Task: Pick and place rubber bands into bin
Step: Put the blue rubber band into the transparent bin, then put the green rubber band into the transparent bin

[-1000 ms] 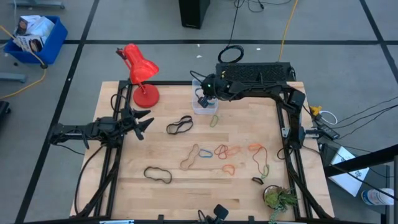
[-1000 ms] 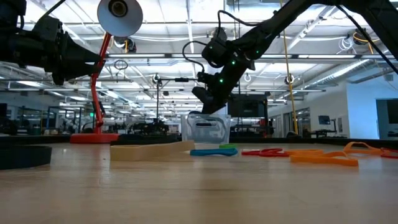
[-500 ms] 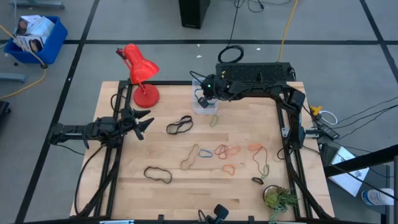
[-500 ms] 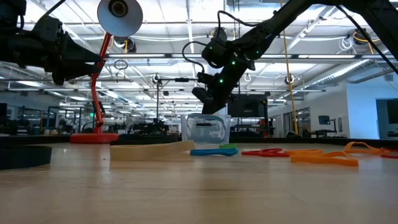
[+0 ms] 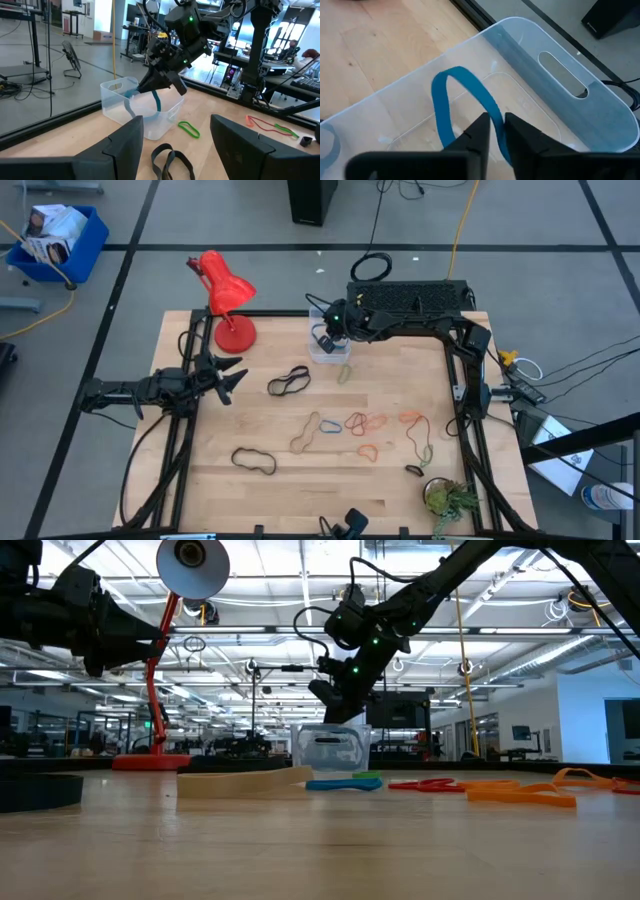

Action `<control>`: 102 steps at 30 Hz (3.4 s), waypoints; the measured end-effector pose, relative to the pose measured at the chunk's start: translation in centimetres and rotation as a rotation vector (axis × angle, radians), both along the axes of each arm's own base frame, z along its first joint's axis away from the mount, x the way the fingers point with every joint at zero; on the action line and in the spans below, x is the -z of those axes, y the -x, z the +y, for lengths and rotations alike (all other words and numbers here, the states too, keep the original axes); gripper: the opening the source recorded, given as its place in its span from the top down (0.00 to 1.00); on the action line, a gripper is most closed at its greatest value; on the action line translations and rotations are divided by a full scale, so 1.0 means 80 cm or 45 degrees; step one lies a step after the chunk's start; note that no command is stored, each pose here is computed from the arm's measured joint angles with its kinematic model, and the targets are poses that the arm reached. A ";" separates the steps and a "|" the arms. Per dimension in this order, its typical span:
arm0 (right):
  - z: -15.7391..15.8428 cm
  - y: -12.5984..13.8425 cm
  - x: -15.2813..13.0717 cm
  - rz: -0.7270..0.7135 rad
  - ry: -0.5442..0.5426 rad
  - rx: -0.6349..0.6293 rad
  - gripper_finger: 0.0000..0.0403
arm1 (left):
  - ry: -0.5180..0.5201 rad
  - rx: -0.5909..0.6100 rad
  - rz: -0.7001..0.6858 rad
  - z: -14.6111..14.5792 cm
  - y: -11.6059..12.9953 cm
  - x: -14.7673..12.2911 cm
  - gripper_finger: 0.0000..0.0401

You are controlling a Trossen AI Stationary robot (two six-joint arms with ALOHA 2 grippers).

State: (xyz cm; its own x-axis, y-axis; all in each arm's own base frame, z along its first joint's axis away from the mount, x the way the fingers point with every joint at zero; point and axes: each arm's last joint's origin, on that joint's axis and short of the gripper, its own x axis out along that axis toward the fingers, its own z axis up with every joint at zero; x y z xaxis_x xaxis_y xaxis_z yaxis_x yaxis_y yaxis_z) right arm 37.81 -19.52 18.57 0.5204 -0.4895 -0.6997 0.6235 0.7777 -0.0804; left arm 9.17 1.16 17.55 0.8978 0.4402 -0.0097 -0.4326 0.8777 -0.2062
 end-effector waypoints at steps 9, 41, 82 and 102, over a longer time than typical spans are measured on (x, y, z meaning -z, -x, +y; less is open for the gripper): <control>0.004 0.008 -0.019 0.034 0.050 -0.061 0.67 | 0.000 0.000 0.000 0.000 0.000 0.000 0.41; 0.177 0.077 -0.197 -0.110 0.240 -0.920 0.65 | 0.000 0.000 0.001 0.000 0.000 0.000 0.41; 0.137 0.054 0.073 0.350 -0.215 -0.775 0.67 | 0.000 0.007 0.011 0.000 0.000 0.001 0.41; 0.139 0.064 0.090 0.326 -0.196 -0.768 0.99 | 0.000 0.006 0.010 0.000 0.000 0.001 0.41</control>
State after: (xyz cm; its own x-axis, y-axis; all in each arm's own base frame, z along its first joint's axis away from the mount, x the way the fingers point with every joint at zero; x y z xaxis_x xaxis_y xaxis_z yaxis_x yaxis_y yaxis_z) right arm 32.67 -8.40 11.40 0.4800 -0.0496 -0.8759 0.0519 0.9983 -0.0281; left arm 9.17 1.14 17.48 0.8997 0.4361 -0.0168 -0.4302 0.8796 -0.2029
